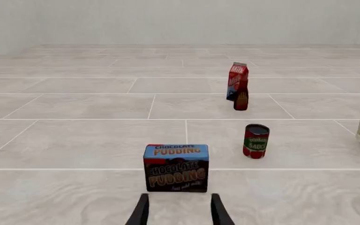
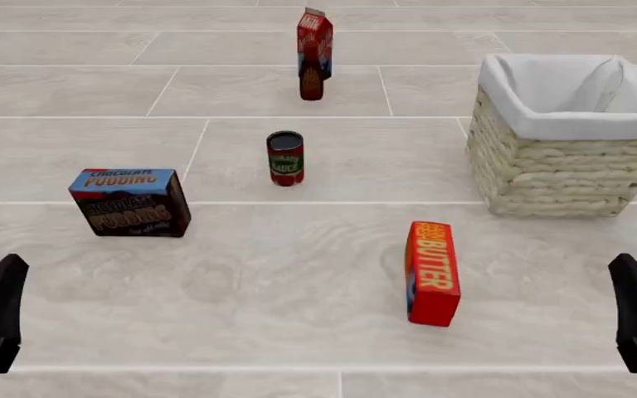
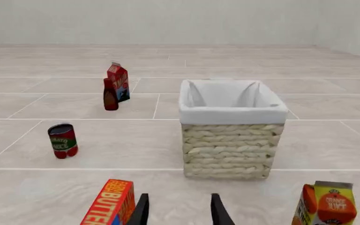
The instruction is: Pick the tomato sauce and place it in the basket.
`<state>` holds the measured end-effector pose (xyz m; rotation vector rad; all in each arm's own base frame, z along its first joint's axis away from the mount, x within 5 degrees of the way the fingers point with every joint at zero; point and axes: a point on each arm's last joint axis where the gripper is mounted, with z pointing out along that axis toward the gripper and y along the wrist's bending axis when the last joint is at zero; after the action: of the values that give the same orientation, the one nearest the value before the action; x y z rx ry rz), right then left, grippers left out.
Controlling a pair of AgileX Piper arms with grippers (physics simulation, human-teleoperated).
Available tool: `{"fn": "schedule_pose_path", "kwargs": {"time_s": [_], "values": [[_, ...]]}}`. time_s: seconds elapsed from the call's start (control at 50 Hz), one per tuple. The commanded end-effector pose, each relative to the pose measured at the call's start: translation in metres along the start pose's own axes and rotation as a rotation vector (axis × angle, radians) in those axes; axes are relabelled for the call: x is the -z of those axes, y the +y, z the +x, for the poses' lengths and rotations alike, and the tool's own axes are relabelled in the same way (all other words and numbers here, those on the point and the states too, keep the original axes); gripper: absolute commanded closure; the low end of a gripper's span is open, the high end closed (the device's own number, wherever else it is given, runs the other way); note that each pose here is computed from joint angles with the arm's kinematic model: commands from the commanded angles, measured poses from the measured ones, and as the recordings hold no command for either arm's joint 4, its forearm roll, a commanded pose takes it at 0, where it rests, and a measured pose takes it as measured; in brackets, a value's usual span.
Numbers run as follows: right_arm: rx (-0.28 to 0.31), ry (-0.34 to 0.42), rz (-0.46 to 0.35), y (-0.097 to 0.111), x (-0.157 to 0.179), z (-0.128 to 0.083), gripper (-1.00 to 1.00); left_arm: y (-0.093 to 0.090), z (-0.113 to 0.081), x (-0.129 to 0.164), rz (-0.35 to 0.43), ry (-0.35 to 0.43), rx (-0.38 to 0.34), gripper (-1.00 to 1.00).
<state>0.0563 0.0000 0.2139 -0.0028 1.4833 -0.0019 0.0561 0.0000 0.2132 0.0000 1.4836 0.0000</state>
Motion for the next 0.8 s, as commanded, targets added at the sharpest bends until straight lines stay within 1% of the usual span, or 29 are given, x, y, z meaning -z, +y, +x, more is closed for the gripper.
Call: {"fn": "schedule_pose_path", "kwargs": {"time_s": [0.02, 0.1, 0.14, 0.18, 0.22, 0.28, 0.3, 0.34, 0.42, 0.46, 0.5, 0.58, 0.8], "values": [[0.005, -0.003, 0.002, 0.000, -0.001, -0.002, -1.00, 0.000, 0.000, 0.000, 0.000, 0.000, 0.000, -1.00], [0.026, 0.003, -0.021, 0.001, -0.006, -0.005, -1.00, 0.000, 0.000, 0.000, 0.000, 0.000, 0.000, -1.00], [0.051, 0.004, -0.028, 0.002, -0.010, -0.009, -1.00, 0.000, 0.000, 0.000, 0.000, 0.000, 0.000, -1.00], [0.057, 0.003, -0.031, 0.002, -0.013, -0.011, -1.00, 0.000, 0.000, 0.000, 0.000, 0.000, 0.000, -1.00], [0.095, 0.011, -0.042, 0.003, -0.020, -0.013, -1.00, 0.000, 0.000, 0.000, 0.000, 0.000, 0.000, -1.00], [0.085, 0.014, -0.054, 0.004, -0.025, -0.015, -1.00, 0.000, 0.000, 0.000, 0.000, 0.000, 0.000, -1.00], [0.112, 0.020, -0.060, 0.005, -0.030, -0.015, -1.00, 0.000, 0.000, 0.000, 0.000, 0.000, 0.000, -1.00], [0.107, 0.018, -0.077, 0.007, -0.034, -0.018, -1.00, 0.000, 0.000, 0.000, 0.000, 0.000, 0.000, -1.00], [0.129, 0.033, -0.094, 0.009, -0.046, -0.020, -1.00, 0.000, 0.000, 0.000, 0.000, 0.000, 0.000, -1.00], [0.124, 0.035, -0.110, 0.011, -0.050, -0.021, -1.00, 0.000, 0.000, 0.000, 0.000, 0.000, 0.000, -1.00], [0.136, 0.046, -0.121, 0.013, -0.056, -0.020, -1.00, 0.000, 0.000, 0.000, 0.000, 0.000, 0.000, -1.00], [0.140, 0.051, -0.132, 0.015, -0.062, -0.019, -1.00, 0.000, 0.000, 0.000, 0.000, 0.000, 0.000, -1.00], [0.160, 0.074, -0.212, 0.028, -0.080, -0.018, -1.00, 0.000, 0.000, 0.000, 0.000, 0.000, 0.000, -1.00]]}}
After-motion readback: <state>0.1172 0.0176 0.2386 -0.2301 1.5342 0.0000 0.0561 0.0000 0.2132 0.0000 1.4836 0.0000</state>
